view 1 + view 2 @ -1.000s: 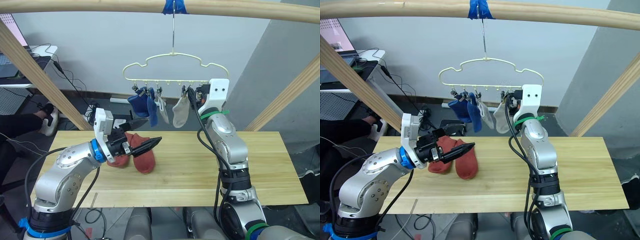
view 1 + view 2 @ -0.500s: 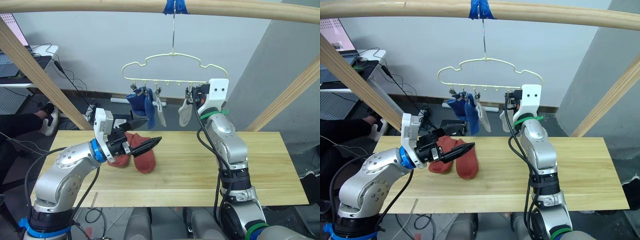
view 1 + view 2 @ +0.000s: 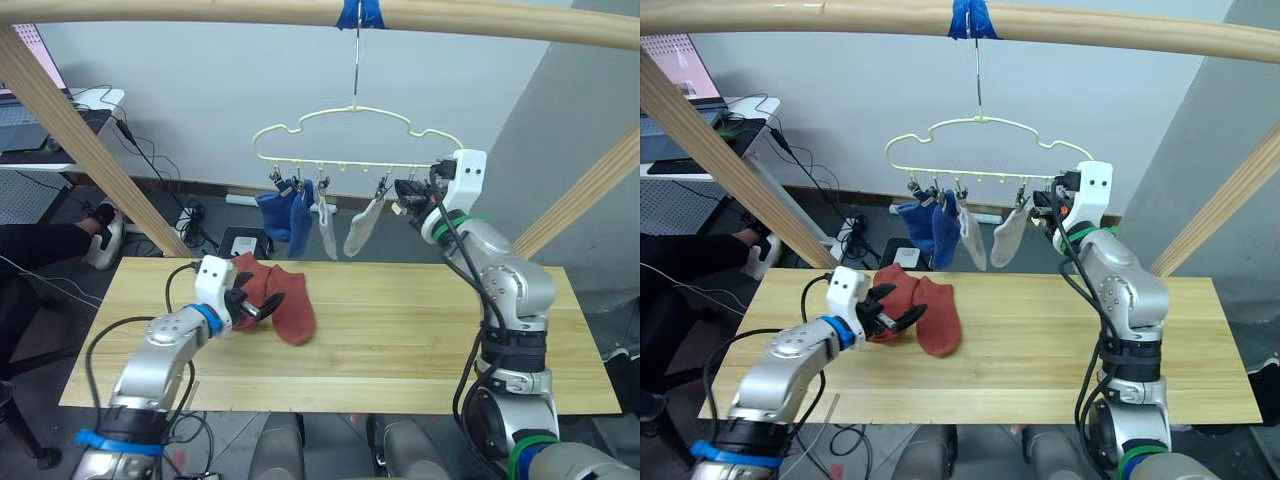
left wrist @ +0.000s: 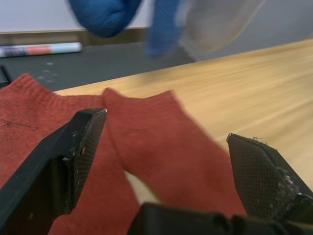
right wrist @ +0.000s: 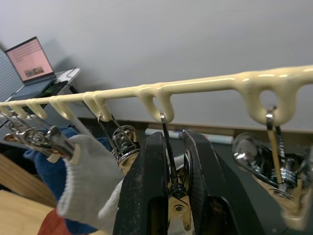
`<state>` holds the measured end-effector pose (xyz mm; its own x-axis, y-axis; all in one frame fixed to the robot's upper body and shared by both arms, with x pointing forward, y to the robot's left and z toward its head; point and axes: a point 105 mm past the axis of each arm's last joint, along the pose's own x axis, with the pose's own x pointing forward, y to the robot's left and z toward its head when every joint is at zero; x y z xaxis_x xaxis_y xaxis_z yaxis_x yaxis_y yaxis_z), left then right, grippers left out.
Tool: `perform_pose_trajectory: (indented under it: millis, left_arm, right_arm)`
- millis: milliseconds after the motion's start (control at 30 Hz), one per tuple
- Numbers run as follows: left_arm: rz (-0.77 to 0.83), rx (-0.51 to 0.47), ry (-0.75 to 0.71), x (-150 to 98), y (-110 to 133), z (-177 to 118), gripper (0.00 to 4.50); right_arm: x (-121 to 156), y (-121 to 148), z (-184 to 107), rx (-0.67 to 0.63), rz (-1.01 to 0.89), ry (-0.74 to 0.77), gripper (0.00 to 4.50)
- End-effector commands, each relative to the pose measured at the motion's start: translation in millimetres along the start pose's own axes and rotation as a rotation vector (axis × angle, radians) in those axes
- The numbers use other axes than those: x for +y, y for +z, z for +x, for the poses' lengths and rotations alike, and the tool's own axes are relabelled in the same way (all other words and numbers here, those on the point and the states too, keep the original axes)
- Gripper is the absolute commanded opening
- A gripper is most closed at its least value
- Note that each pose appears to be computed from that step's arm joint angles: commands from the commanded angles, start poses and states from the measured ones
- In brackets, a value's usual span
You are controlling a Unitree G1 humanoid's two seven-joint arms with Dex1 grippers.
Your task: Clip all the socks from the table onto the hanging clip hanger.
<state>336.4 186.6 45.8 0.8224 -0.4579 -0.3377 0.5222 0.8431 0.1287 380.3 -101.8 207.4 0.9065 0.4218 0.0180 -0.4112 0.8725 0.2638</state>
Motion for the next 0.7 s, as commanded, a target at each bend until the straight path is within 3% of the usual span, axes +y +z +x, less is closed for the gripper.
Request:
perform_pose_trajectory:
  millis: [33,167,433,533,700]
  left_arm:
    - [0.060,-0.031,0.017,-2.2,6.3,14.7,4.50]
    - [0.105,-0.012,0.002,-7.9,3.6,30.3,4.50]
    - [0.077,0.133,-0.063,-15.6,-23.8,50.2,4.50]
    - [0.080,0.146,-0.098,-19.8,-25.9,51.9,3.92]
    - [0.160,0.151,-0.175,-31.5,-29.4,49.1,2.57]
  right_arm:
    - [2.6,11.1,-3.3,-0.020,-0.008,0.020,0.20]
    - [4.8,9.5,-3.8,-0.007,-0.004,0.024,0.20]
    - [5.2,11.4,-4.0,-0.014,-0.004,0.006,0.20]
    - [3.8,13.2,-4.1,-0.019,-0.003,-0.002,0.20]
    - [1.6,12.8,-4.4,-0.019,-0.001,-0.010,0.20]
